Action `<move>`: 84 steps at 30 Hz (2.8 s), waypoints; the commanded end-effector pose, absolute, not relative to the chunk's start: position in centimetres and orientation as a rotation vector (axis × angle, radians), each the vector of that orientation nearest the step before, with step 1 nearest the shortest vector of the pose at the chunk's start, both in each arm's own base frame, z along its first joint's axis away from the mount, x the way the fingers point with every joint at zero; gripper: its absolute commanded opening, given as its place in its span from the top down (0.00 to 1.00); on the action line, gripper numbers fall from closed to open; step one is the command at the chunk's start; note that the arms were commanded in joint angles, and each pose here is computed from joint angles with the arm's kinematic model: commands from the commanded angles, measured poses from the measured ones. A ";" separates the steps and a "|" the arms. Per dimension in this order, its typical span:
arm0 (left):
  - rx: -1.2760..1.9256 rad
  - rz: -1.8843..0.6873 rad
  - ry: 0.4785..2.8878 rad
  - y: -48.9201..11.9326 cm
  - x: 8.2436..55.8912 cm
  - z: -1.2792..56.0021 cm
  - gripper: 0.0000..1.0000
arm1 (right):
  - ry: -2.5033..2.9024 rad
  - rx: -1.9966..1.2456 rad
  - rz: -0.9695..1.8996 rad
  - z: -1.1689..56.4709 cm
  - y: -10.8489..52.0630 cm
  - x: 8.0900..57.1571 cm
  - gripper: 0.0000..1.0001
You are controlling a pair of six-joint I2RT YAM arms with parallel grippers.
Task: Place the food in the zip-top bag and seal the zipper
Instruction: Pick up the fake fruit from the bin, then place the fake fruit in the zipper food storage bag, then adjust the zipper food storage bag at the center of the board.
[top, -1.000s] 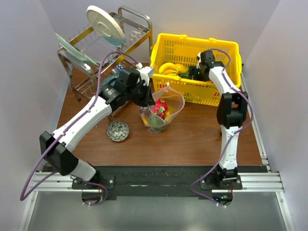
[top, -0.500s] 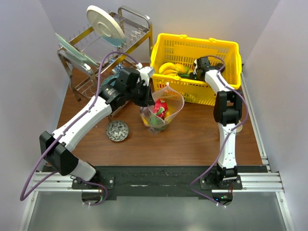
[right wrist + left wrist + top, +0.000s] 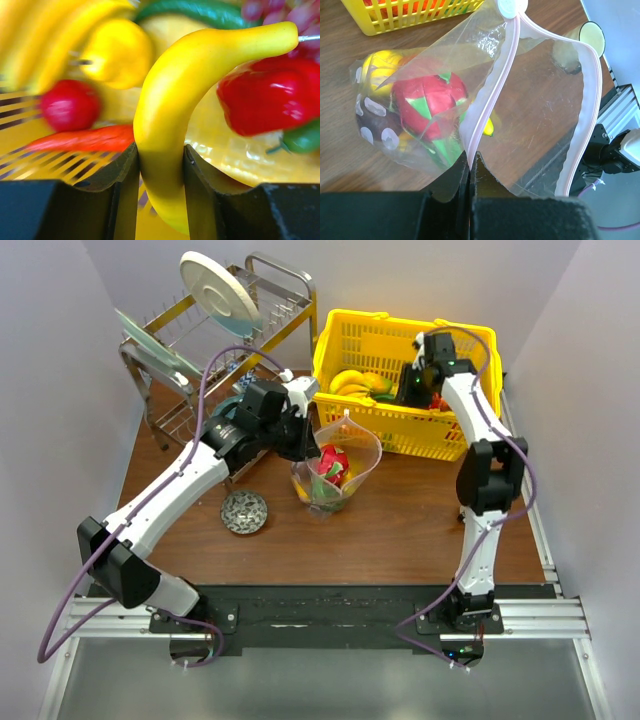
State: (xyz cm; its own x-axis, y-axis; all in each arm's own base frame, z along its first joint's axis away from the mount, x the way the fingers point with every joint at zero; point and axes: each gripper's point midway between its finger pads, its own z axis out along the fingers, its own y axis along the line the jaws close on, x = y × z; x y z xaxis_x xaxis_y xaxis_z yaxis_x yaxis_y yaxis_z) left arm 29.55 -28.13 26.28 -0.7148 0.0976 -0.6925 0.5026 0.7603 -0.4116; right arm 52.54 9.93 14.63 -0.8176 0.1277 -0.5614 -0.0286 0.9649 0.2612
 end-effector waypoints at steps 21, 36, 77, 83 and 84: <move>0.440 -0.808 2.191 -28.2 30.1 28.8 1.00 | 1.556 -0.366 1.265 43.5 19.9 34.4 0.91; 0.440 -0.875 2.169 -29.0 30.1 30.4 1.00 | 1.384 -0.703 1.356 41.1 27.7 27.2 0.84; 0.400 -0.875 2.165 -27.8 30.6 30.7 1.00 | 2.178 -0.438 0.705 24.8 18.8 27.4 0.43; 0.400 -0.872 2.160 -27.6 30.4 31.1 1.00 | 2.184 -0.443 0.750 26.1 19.7 27.9 1.00; 0.402 -0.871 2.161 -27.6 30.3 31.1 1.00 | 2.165 -0.447 0.759 27.0 19.9 27.9 1.00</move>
State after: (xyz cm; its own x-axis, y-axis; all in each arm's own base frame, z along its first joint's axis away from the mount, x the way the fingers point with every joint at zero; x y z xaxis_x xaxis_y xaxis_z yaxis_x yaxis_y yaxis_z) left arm 30.33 -27.65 27.70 -0.7123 0.0569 -0.6996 0.4965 0.7454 -0.4448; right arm 27.53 19.50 23.95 -0.6678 -0.0814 -0.7399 -0.5115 0.7723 0.3768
